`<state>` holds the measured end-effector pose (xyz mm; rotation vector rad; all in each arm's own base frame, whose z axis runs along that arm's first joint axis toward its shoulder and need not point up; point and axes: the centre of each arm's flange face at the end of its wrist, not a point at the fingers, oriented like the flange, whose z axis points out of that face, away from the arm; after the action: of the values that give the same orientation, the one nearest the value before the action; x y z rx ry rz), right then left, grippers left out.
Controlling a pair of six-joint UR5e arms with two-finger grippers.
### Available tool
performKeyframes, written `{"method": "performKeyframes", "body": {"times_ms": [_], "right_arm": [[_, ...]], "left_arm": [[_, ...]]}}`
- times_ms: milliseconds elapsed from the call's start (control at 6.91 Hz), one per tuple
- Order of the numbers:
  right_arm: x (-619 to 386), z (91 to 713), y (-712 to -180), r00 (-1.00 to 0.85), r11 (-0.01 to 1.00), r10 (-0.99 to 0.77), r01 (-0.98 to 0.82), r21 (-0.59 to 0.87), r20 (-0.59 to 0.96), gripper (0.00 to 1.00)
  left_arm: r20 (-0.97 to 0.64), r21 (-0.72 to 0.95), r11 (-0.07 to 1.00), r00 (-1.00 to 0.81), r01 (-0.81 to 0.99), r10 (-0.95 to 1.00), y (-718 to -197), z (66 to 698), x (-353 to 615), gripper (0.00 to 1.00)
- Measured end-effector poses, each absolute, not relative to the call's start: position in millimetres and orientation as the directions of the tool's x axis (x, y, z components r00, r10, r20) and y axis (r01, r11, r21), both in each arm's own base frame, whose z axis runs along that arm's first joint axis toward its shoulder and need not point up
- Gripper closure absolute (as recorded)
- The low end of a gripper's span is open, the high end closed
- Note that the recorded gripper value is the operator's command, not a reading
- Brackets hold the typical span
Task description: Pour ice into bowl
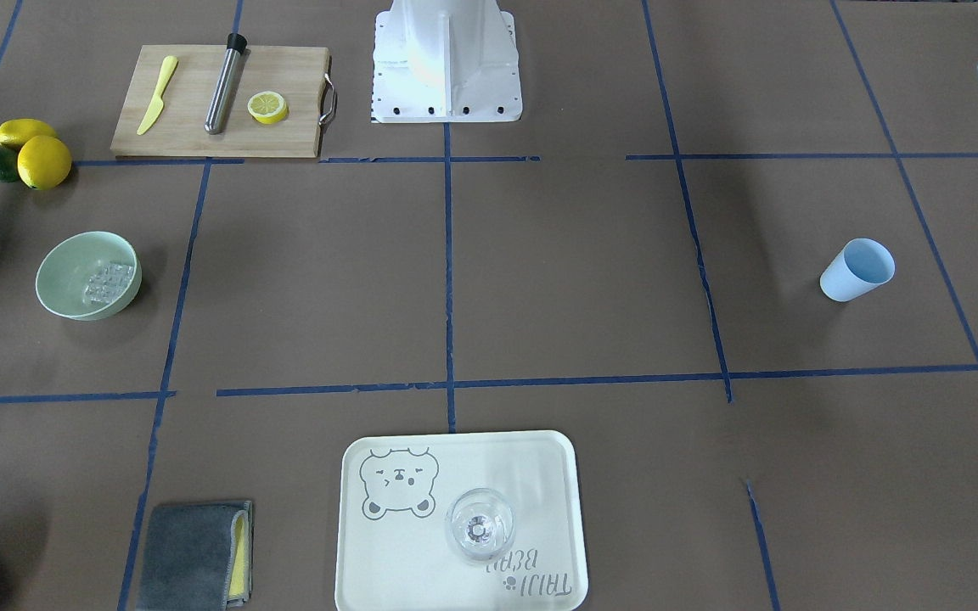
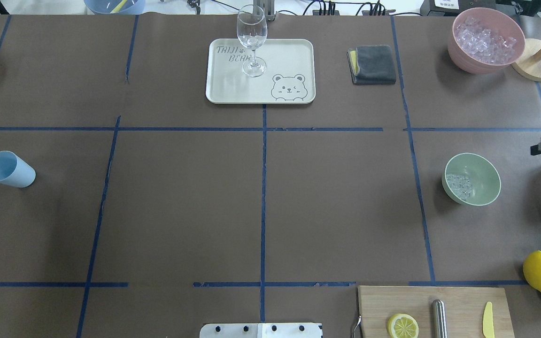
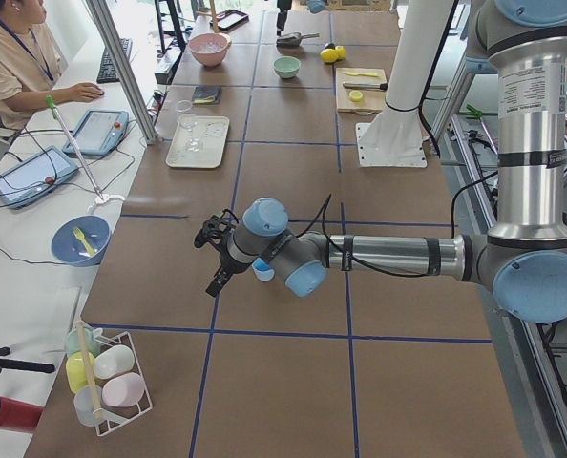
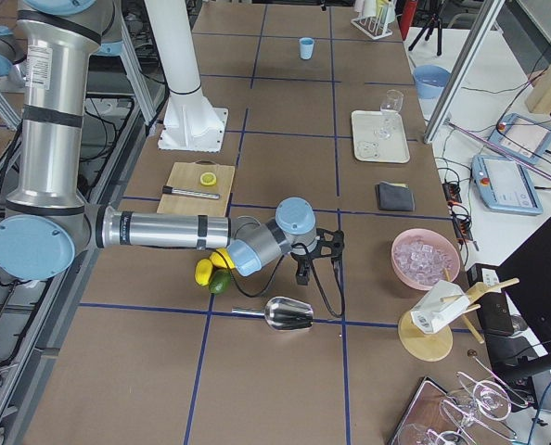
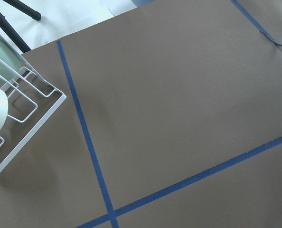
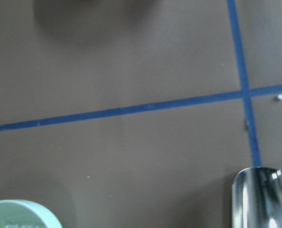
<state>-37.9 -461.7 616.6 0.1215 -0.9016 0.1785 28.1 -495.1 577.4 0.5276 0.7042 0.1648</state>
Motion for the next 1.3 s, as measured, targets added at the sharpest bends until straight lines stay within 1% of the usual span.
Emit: {"method": "performKeyframes", "body": {"times_ms": [289,434,868,1303], "right_arm": [[19,614,-488,0.675,0.990,0.009,-0.110,0.089,0.738,0.00],[30,608,-497,0.691,0.994,-0.034,-0.052,0.097,0.722,0.00],[36,595,-501,0.696,0.994,-0.095,0.031,0.102,0.712,0.00],[37,588,-494,0.698,0.993,-0.110,0.047,0.109,0.707,0.00]], "left_arm": [[-0.686,0.370,0.929,0.679,0.014,0.263,-500,561,18,0.00],[-0.704,0.354,0.935,0.656,-0.008,0.272,-497,563,7,0.00],[-0.679,0.304,0.948,0.678,-0.091,0.283,-484,593,-69,0.00],[-0.704,0.219,0.972,0.676,-0.082,0.216,-468,603,-89,0.00]]}}
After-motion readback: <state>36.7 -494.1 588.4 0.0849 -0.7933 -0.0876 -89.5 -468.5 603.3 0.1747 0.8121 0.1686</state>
